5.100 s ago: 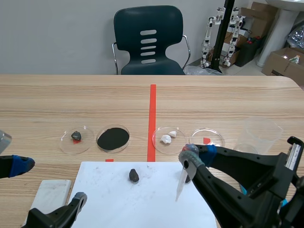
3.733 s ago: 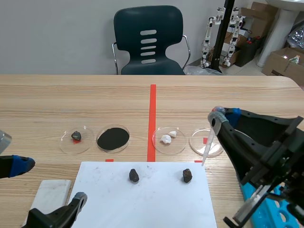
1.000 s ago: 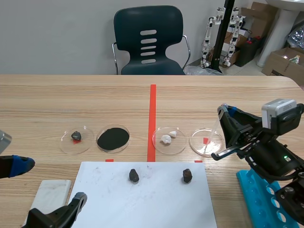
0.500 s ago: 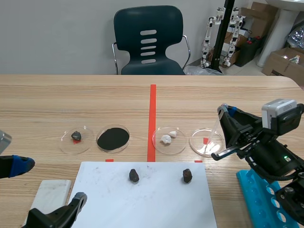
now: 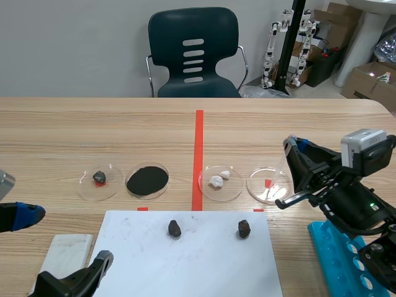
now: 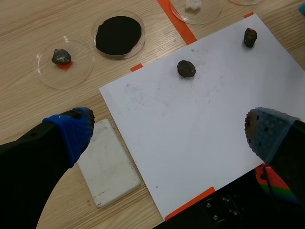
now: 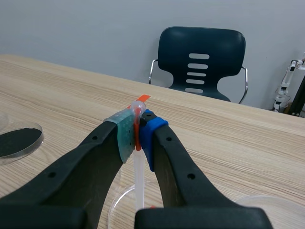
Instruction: Draw acid from the petri dish
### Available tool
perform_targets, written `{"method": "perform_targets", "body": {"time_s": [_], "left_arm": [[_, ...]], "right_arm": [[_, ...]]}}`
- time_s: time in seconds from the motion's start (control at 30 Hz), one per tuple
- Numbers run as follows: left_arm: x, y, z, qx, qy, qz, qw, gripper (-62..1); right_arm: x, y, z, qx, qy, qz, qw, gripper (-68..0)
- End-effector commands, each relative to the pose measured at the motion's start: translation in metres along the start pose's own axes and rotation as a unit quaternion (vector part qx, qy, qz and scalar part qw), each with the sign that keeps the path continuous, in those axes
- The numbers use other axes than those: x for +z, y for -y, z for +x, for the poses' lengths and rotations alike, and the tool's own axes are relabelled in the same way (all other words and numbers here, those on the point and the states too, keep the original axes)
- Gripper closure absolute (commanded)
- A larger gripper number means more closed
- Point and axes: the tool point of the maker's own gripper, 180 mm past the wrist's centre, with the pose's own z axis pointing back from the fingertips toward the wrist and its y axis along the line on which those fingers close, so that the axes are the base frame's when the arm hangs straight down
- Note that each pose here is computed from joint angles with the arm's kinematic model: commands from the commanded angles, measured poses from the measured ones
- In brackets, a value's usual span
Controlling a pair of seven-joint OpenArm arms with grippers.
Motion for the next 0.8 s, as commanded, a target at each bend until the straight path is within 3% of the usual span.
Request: {"method": "perform_targets", "body": {"time_s": [0.0, 0.77], "left_arm": [[0.0005, 0.0033, 0.0051, 0.006, 0.012, -0.003, 0.9999, -62.3], [0.0005, 0.0033, 0.0051, 0.006, 0.012, -0.003, 0.9999, -62.3]], "right_arm": [[-0.0042, 0.0069, 0.0091, 0.006, 0.016, -0.004, 0.9999, -2.7], [-0.0042, 0.0069, 0.0086, 0.006, 0.014, -0.003, 0.9999, -4.6]]}}
